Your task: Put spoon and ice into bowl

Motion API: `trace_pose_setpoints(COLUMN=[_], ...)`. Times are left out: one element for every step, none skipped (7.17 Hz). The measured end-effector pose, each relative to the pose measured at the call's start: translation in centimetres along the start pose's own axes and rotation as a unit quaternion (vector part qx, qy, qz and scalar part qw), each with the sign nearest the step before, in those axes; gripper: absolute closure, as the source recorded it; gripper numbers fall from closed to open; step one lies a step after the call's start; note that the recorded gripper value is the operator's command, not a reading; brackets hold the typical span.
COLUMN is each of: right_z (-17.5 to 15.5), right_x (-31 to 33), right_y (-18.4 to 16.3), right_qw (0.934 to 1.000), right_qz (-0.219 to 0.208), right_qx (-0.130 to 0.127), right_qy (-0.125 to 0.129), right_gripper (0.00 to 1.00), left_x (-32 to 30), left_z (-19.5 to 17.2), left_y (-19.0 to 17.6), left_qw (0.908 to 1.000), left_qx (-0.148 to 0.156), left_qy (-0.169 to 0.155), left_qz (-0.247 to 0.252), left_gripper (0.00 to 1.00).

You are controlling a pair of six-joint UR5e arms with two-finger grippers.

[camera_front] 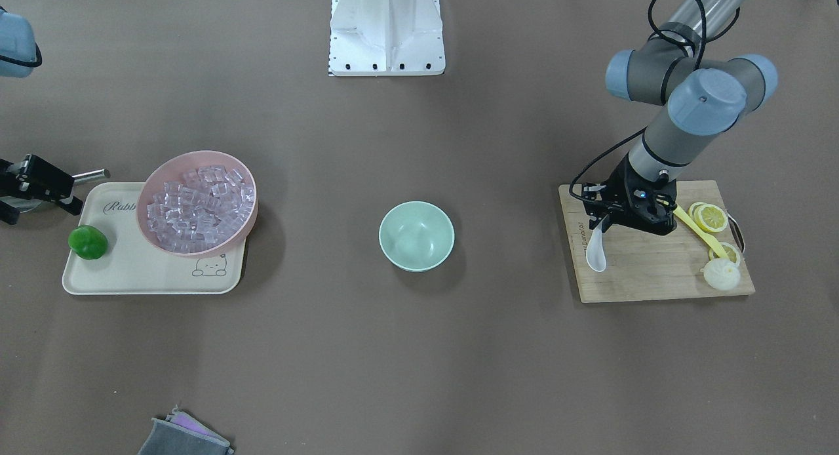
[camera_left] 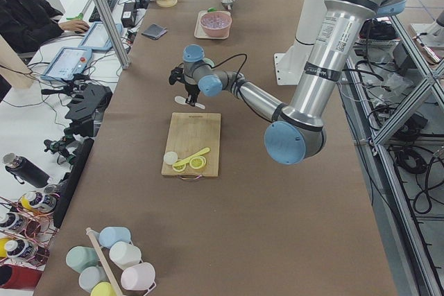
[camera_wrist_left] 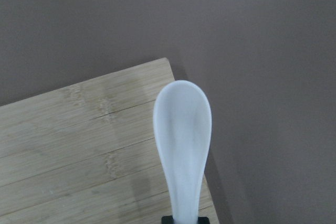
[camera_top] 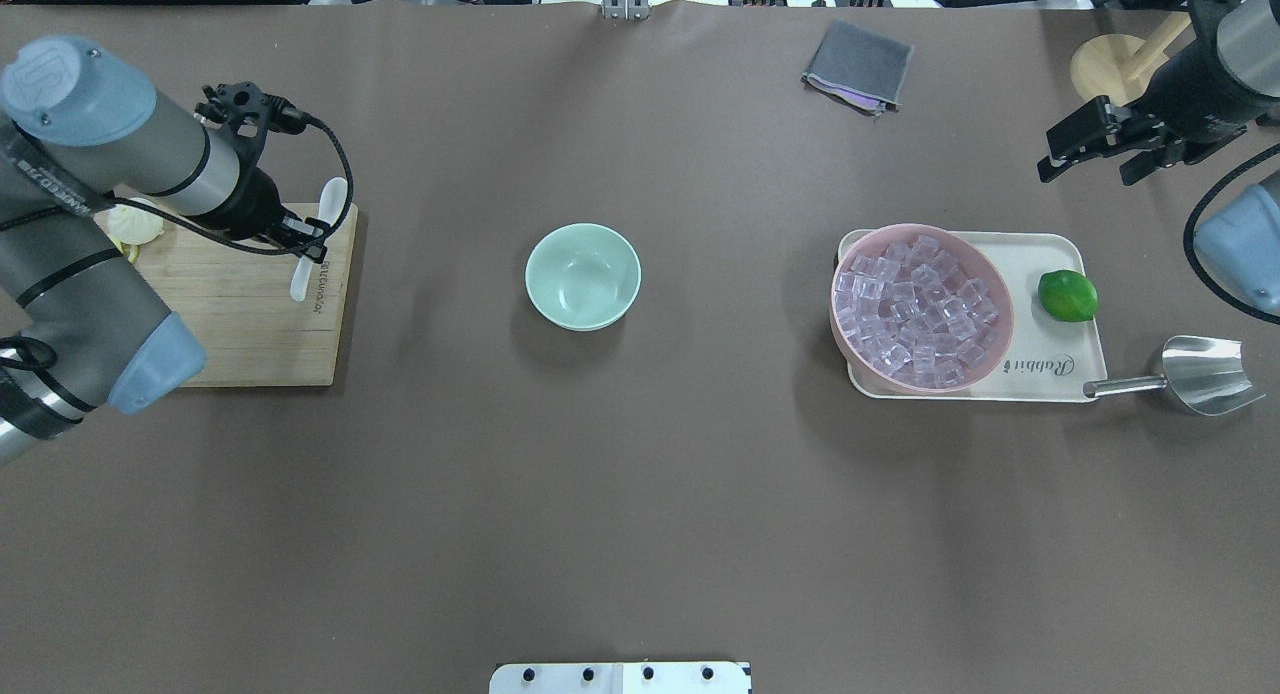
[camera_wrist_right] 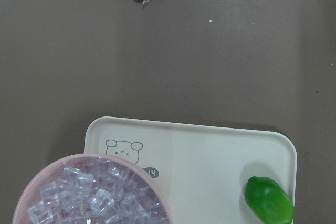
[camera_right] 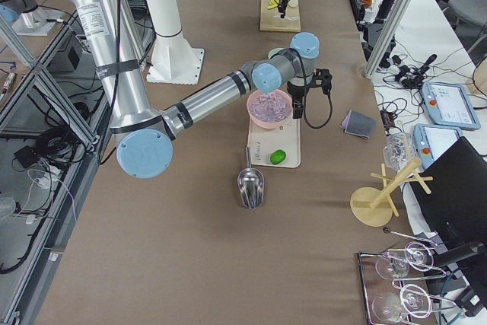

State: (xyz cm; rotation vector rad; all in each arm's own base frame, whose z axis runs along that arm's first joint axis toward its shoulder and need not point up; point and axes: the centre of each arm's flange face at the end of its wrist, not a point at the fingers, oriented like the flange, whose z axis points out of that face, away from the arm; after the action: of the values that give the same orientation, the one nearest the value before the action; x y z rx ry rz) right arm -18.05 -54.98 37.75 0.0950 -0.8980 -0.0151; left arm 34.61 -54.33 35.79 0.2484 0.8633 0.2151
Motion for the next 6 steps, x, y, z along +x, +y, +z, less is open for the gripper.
trace_pose_setpoints(right_z=[1.2,2.1,2.8,3.2,3.6,4.3], right_x=[-2.3,-4.9,-7.4,-9.1,-10.1,-11.2], right_y=[0.8,2.1,3.5,4.5,5.1,5.8], right_qw=[0.9999,0.9998,0.9997,0.9992,0.9984,0.9966], right_qz=[0.002,-0.006,-0.022,-0.039,-0.054,-0.076], right_qx=[0.003,0.006,0.006,0.008,0.011,0.019], right_qy=[0.011,0.016,0.013,0.002,-0.011,-0.027], right_gripper=[0.01,0.01,0.01,0.04,0.02,0.01], left_x=[2.7,5.0,6.5,7.3,7.6,7.8], left_z=[-2.2,-3.9,-5.1,-5.7,-6.1,-6.4], left_y=[-1.5,-2.5,-3.2,-3.5,-3.5,-3.5], left_qw=[1.0,0.9998,0.9995,0.9992,0.9992,0.9991], left_qx=[-0.001,0.002,0.006,0.01,0.012,0.014], left_qy=[-0.001,0.003,0.008,0.012,0.014,0.016], left_qz=[-0.007,-0.019,-0.031,-0.036,-0.037,-0.036], left_gripper=[1.0,1.0,1.0,1.0,1.0,1.0])
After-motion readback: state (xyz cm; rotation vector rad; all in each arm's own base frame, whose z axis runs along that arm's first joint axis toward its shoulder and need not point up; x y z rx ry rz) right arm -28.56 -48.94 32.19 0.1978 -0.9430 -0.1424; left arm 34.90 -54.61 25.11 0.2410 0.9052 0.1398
